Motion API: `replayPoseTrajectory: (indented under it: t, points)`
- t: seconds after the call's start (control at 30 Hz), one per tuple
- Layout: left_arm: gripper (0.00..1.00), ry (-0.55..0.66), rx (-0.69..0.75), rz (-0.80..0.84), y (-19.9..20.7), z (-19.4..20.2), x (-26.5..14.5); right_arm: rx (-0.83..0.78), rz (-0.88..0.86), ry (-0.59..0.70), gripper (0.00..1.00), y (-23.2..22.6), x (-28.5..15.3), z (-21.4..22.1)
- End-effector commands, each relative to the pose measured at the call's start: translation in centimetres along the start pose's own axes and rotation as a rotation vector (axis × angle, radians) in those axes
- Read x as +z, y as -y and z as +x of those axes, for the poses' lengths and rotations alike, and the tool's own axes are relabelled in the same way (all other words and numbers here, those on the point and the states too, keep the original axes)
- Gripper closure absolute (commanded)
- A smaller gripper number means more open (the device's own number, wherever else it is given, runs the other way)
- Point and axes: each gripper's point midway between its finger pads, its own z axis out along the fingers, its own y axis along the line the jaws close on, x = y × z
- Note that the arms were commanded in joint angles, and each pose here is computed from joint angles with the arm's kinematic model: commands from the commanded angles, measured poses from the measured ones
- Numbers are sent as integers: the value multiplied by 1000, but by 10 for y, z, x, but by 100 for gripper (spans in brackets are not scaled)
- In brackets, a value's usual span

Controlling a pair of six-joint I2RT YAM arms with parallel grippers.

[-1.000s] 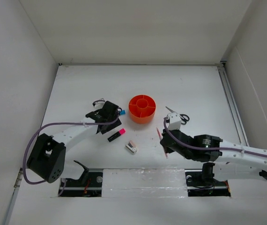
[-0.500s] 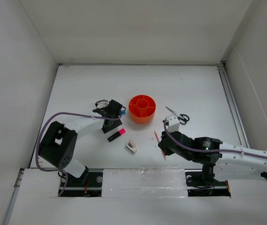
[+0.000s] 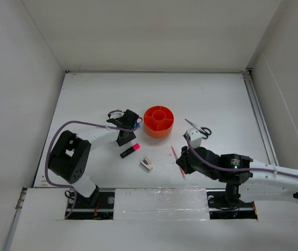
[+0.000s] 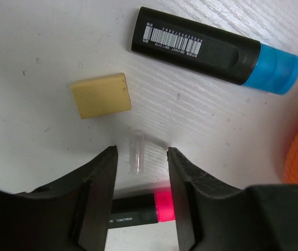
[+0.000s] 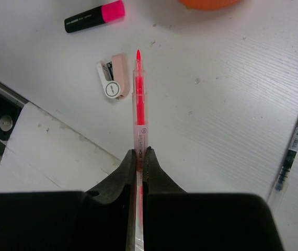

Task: Sort the stationery into containers
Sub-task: Close the pen cap on the pen.

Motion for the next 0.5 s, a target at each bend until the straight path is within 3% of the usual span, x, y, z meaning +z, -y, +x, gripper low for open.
replayPoseTrajectory:
  t: [0.0, 0.27, 0.47]
  points:
    - [63, 6, -4, -27, -5, -1, 0, 10, -45, 36, 100, -9, -3, -9]
    - [73, -17, 13, -67, -13, 9, 10, 4, -65, 37, 100, -15, -6, -10]
    - [91, -23, 35, -74, -18, 12, 12, -1, -65, 40, 100, -16, -7, -9]
